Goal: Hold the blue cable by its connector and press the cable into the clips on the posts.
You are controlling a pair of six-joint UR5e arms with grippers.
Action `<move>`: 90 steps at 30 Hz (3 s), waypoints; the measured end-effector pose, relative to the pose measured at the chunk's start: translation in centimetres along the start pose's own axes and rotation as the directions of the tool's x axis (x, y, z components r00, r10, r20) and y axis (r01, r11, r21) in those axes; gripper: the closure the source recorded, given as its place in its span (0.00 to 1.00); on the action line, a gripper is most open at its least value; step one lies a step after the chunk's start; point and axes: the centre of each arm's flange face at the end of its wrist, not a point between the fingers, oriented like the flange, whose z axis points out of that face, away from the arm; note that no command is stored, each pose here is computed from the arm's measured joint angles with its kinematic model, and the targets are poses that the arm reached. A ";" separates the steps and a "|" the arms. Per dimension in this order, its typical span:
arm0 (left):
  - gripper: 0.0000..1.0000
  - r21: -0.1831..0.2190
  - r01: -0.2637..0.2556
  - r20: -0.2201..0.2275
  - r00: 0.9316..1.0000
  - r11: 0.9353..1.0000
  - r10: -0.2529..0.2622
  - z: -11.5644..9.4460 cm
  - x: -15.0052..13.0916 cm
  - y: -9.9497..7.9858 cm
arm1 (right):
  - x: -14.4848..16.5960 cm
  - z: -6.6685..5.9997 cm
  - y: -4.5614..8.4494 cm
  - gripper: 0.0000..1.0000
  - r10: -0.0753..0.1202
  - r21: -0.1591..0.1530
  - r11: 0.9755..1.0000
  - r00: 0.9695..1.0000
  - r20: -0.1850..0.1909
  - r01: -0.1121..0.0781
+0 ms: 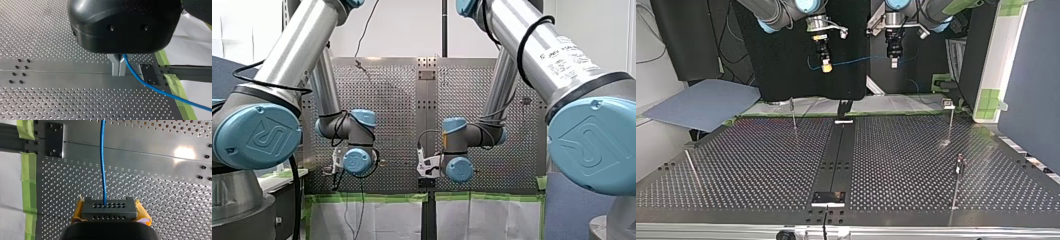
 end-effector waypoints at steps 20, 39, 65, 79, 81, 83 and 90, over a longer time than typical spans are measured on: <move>1.00 0.022 0.055 0.051 0.997 0.998 -0.056 1.7 -3.2 -1.3 | 4.0 1.6 0.6 1.00 0.055 -0.048 0.997 0.998 -0.039 -0.057; 1.00 -0.077 0.202 0.158 0.969 0.976 -0.188 3.0 -11.1 0.5 | 17.0 4.9 2.5 1.00 0.124 0.040 0.992 0.980 -0.157 -0.119; 1.00 -0.086 0.408 0.387 0.854 0.909 -0.347 6.3 -29.9 3.6 | 32.6 7.4 3.2 1.00 0.142 0.154 0.983 0.955 -0.261 -0.105; 1.00 -0.153 0.363 0.343 0.892 0.919 -0.295 6.1 -30.7 5.7 | 36.5 9.1 2.0 1.00 0.153 0.220 0.971 0.951 -0.270 -0.093; 1.00 -0.158 0.360 0.338 0.894 0.919 -0.292 6.2 -30.7 5.8 | 37.0 9.4 1.7 1.00 0.155 0.228 0.969 0.949 -0.276 -0.092; 1.00 -0.163 0.358 0.335 0.897 0.920 -0.290 6.2 -30.6 6.0 | 37.5 9.6 1.4 1.00 0.157 0.234 0.968 0.946 -0.282 -0.091; 1.00 -0.173 0.366 0.347 0.891 0.914 -0.291 6.2 -31.2 6.8 | 38.7 9.8 0.3 1.00 0.164 0.254 0.963 0.941 -0.297 -0.088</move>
